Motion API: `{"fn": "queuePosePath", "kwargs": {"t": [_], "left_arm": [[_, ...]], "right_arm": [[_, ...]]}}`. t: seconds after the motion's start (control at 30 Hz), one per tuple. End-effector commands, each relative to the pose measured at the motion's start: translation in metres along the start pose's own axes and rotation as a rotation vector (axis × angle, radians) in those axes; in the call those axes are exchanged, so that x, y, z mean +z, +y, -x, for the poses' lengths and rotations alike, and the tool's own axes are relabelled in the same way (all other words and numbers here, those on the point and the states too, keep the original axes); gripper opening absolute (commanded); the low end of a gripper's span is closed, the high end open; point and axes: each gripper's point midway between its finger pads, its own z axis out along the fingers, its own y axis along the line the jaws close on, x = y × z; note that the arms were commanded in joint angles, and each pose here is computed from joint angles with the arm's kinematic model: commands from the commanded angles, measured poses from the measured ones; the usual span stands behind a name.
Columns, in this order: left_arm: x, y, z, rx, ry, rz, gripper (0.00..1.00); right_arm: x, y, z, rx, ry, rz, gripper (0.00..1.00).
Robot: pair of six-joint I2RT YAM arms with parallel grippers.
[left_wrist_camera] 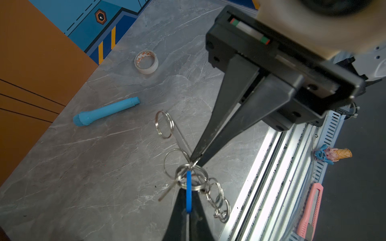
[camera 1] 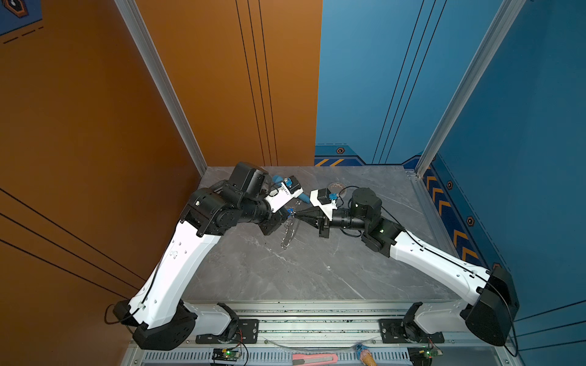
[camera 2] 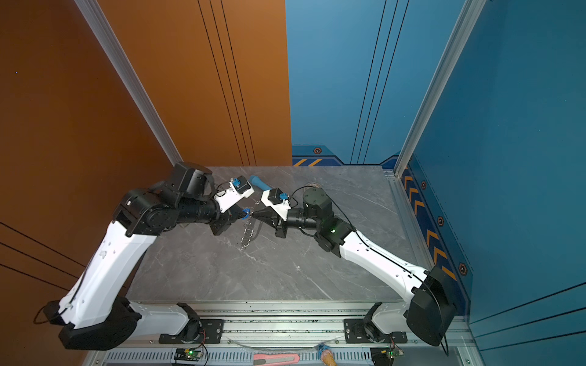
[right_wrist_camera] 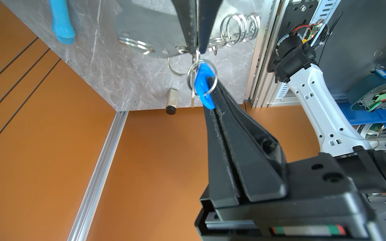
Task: Remove the keys from the keyring
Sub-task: 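Lower the blue-tagged brass key with the left gripper and release it on the table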
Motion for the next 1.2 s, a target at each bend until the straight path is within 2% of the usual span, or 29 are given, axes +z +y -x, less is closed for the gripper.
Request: {"fn": "queuePosePath", "kwargs": {"t": [0.0, 0.2, 0.47, 0.67, 0.93, 1.17], "left_arm": [[-0.022, 0.02, -0.001, 0.002, -0.019, 0.113, 0.0], [-0.015, 0.028, -0.017, -0.02, 0.038, 0.151, 0.0], [-0.002, 0.029, -0.033, -0.044, 0.096, 0.147, 0.0], [0.006, 0.025, -0.049, -0.047, 0.141, 0.133, 0.0], [0.019, 0.012, -0.054, -0.027, 0.169, 0.072, 0.0], [0.027, -0.014, -0.04, 0.011, 0.139, -0.022, 0.0]], "right_arm": [[-0.01, -0.01, 0.002, 0.024, 0.016, -0.088, 0.0], [-0.021, -0.021, 0.024, 0.088, -0.127, -0.181, 0.0], [-0.03, -0.025, 0.055, 0.205, -0.327, -0.205, 0.0], [-0.035, -0.023, 0.072, 0.262, -0.428, -0.191, 0.0], [-0.032, -0.018, 0.084, 0.356, -0.512, -0.152, 0.0], [-0.023, -0.017, 0.076, 0.371, -0.507, -0.185, 0.0]]}}
